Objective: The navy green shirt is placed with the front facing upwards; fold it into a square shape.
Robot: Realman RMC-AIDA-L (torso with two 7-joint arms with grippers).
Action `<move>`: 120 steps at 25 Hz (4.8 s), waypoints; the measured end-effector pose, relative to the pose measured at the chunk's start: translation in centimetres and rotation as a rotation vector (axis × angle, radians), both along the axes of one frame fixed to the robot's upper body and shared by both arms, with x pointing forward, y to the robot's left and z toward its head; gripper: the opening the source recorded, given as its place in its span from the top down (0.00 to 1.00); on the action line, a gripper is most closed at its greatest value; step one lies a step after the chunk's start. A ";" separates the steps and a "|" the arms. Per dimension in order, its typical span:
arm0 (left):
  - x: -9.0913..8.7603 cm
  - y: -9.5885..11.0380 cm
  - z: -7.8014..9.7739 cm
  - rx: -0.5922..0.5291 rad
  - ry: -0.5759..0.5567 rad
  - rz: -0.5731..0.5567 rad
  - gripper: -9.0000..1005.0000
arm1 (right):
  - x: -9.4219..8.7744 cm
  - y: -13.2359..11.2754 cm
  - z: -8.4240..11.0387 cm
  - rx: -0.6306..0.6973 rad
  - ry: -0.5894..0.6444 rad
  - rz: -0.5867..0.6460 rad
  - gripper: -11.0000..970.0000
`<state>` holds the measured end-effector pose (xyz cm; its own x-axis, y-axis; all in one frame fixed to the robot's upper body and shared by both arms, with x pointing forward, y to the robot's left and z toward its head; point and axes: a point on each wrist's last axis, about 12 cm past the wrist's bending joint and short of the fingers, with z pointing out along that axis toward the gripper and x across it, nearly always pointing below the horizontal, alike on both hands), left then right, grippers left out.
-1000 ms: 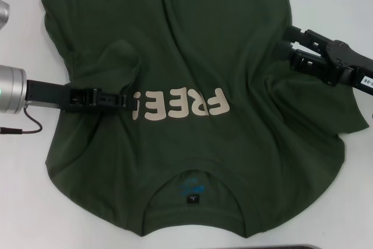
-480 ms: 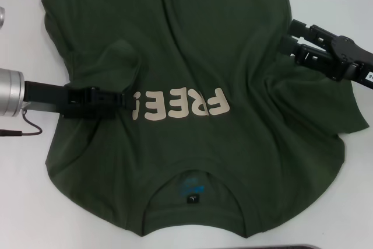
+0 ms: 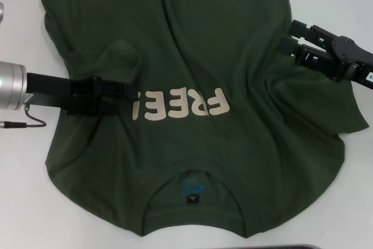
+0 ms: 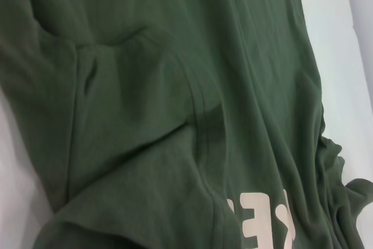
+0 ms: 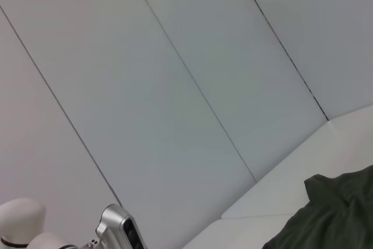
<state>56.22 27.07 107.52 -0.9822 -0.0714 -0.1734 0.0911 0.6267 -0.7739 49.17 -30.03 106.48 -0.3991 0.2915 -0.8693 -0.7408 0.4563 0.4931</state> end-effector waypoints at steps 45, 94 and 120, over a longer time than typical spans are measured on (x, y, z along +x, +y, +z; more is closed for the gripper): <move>-0.6 0.3 -1.1 -0.073 0.165 0.154 0.38 | 0.1 -0.5 0.3 0.000 -0.003 0.003 0.06; -1.7 2.3 -1.1 -0.152 0.110 0.205 0.74 | -0.3 -1.2 0.4 0.003 -0.008 -0.006 0.06; -0.8 4.0 -0.4 -0.027 0.026 0.177 0.22 | 0.1 -1.1 0.7 0.011 -0.014 -0.007 0.06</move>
